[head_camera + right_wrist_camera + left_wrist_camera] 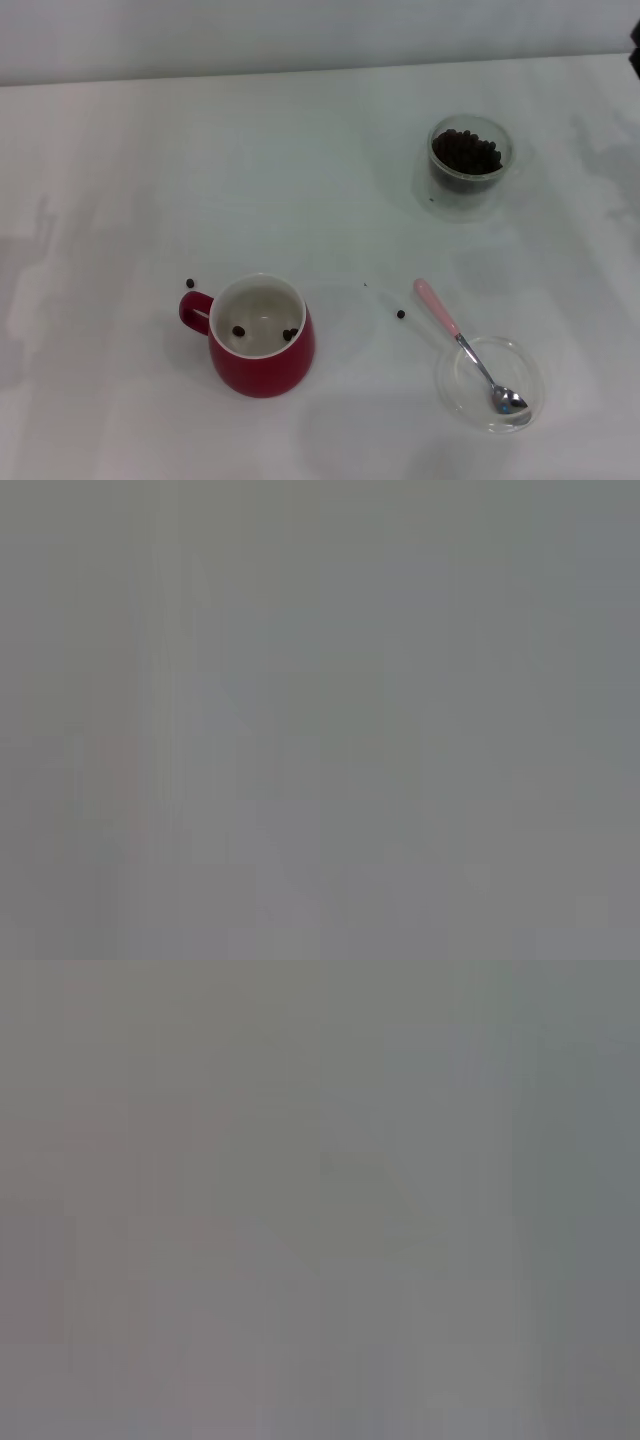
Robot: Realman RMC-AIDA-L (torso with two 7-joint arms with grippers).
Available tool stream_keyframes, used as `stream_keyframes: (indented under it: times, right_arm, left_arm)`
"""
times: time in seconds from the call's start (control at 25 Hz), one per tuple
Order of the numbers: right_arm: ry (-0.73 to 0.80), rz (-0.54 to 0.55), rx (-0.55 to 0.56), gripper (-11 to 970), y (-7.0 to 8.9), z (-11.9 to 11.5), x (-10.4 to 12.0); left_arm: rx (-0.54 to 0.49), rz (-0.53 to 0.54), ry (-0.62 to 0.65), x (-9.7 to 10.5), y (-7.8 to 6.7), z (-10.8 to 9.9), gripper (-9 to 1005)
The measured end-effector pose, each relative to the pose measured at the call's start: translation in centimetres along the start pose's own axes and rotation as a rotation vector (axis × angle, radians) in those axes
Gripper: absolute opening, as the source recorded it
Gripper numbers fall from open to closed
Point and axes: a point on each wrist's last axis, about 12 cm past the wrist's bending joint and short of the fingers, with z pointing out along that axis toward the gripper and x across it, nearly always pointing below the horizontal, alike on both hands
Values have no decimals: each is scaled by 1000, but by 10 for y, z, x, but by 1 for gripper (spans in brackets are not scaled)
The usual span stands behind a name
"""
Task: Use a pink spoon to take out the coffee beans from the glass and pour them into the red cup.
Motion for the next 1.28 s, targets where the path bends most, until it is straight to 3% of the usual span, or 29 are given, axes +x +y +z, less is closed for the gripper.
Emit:
stream_keyframes:
  times: [0.16,0.28,0.48,0.6,1.04,1.28]
  right_arm:
    - [43,-59,184,581,3,10,8]
    - [133,-56,217,583,2,22,15]
    - [190,-67,200,713,6,34,18]
    - [185,-65,206,870,6,33,17]
    - [188,-53,227,860,2,35,16]
    - [187,-51,221,860,5,40,15]
  left_arm:
    - [-19,-37,11,1,1,1,713]
    - [-30,-67,9,0,2,4,713]
    - [-55,-98,3,-1,4,8,714]
    - [-51,-98,13,-1,4,11,714]
    - [-58,-110,119,3,1,39,713]
    - [-115,-137,120,-1,4,52,713]
